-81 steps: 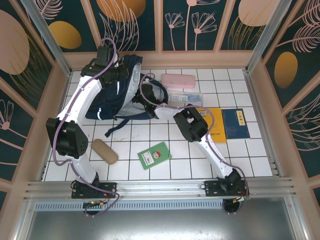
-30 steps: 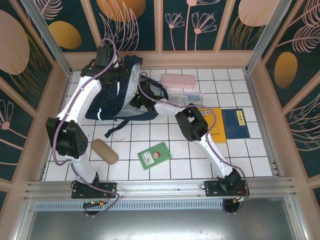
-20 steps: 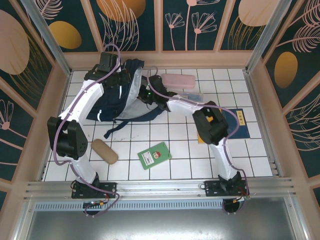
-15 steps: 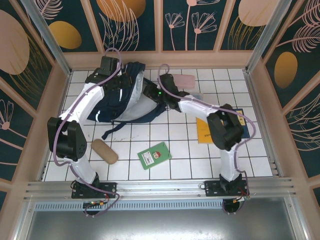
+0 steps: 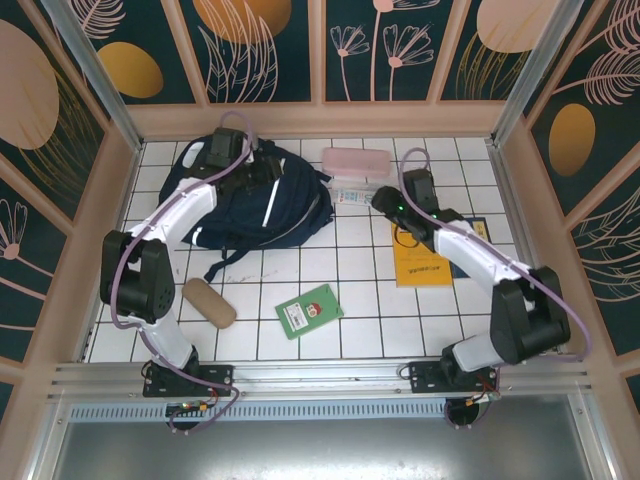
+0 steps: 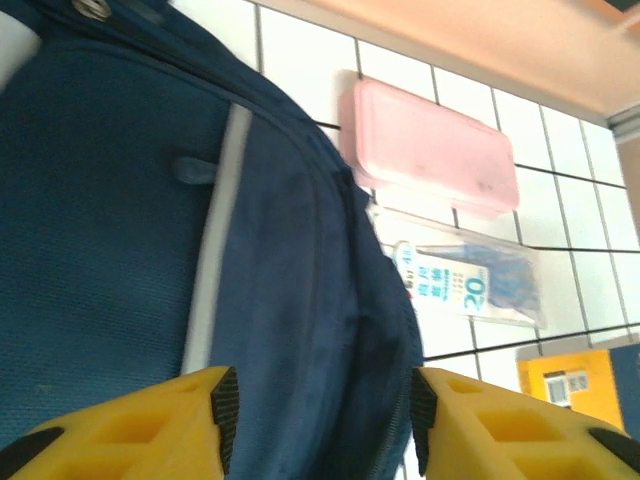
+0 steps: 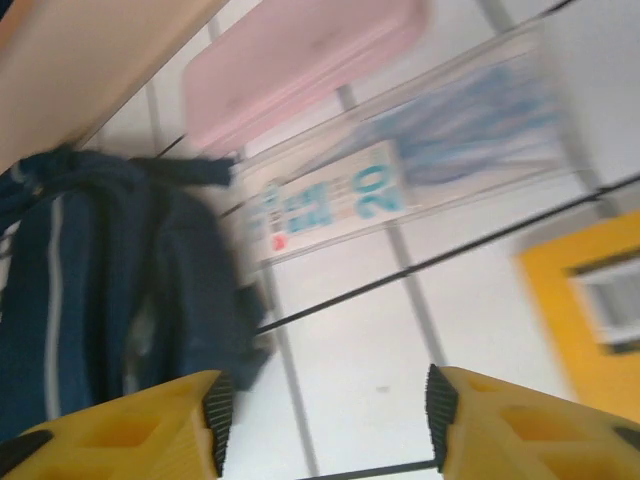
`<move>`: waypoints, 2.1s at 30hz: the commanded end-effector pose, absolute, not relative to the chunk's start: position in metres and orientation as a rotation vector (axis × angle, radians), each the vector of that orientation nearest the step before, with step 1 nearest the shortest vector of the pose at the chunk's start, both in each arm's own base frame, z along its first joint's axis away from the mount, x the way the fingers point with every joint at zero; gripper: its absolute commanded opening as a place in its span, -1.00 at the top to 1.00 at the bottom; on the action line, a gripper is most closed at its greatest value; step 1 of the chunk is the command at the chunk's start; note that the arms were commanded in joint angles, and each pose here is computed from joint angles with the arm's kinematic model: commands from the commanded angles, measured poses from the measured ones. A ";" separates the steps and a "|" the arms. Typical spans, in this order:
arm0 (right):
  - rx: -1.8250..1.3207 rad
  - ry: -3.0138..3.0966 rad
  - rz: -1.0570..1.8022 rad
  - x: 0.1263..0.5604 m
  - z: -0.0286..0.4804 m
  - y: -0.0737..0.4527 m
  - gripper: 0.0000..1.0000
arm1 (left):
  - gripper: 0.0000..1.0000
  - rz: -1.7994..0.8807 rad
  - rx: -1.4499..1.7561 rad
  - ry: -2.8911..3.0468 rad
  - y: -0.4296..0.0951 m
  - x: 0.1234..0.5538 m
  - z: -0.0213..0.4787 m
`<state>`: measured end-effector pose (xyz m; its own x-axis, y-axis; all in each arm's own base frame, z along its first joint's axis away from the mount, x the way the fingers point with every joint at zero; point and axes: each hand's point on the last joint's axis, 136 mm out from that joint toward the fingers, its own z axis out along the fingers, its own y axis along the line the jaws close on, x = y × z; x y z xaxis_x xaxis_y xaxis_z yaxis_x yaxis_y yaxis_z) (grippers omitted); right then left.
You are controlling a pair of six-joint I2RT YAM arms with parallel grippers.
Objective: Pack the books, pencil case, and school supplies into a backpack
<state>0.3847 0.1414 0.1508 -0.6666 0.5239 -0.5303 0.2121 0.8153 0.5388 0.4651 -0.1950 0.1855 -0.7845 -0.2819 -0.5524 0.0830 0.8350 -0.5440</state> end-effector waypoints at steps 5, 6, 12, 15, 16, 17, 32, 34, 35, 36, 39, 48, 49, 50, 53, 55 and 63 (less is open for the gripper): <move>0.707 2.379 0.334 0.330 0.099 0.060 -0.17 | -0.05 -0.972 -0.100 2.376 -0.276 0.431 0.171; 0.725 2.384 0.333 0.325 0.094 0.055 -0.18 | -0.05 -0.989 -0.099 2.383 -0.284 0.427 0.167; 0.804 2.434 0.335 0.302 0.060 0.040 -0.17 | -0.37 -1.076 -0.108 2.442 -0.325 0.404 0.134; 0.815 2.481 0.422 0.296 0.044 0.052 -0.16 | -0.34 -1.081 -0.104 2.483 -0.336 0.396 0.117; 0.819 2.495 0.449 0.295 0.039 0.056 -0.14 | -0.33 -1.077 -0.102 2.497 -0.339 0.393 0.111; 0.822 2.508 0.466 0.293 0.035 0.060 -0.13 | -0.32 -1.076 -0.100 2.506 -0.341 0.391 0.108; 0.702 2.559 0.619 0.302 0.042 0.139 -0.11 | -0.29 -1.086 -0.040 2.565 -0.359 0.376 0.084; 0.675 2.537 0.567 0.307 0.055 0.133 -0.15 | -0.29 -1.084 -0.025 2.570 -0.362 0.375 0.081; 0.663 2.522 0.528 0.309 0.062 0.128 -0.16 | -0.29 -1.091 -0.010 2.569 -0.365 0.375 0.081; 0.652 2.505 0.494 0.311 0.068 0.123 -0.18 | -0.28 -1.096 0.002 2.571 -0.368 0.375 0.080; 0.670 2.457 0.408 0.315 0.077 0.100 -0.20 | -0.27 -1.099 0.057 2.572 -0.378 0.376 0.078; 0.746 2.468 0.373 0.320 0.046 0.054 -0.21 | -0.14 -1.084 0.211 2.569 -0.414 0.393 0.063; 0.747 2.469 0.379 0.322 0.043 0.053 -0.21 | -0.12 -1.083 0.226 2.572 -0.417 0.394 0.060; 0.753 2.469 0.380 0.324 0.041 0.052 -0.21 | -0.10 -1.085 0.233 2.574 -0.419 0.396 0.056; 0.757 2.477 0.383 0.328 0.034 0.049 -0.21 | -0.07 -1.081 0.259 2.591 -0.427 0.398 0.045; 0.758 2.490 0.381 0.329 0.028 0.050 -0.21 | -0.06 -1.086 0.274 2.604 -0.432 0.397 0.038; 0.686 2.522 0.470 0.341 0.020 0.067 -0.15 | -0.03 -1.064 0.291 2.670 -0.433 0.384 0.014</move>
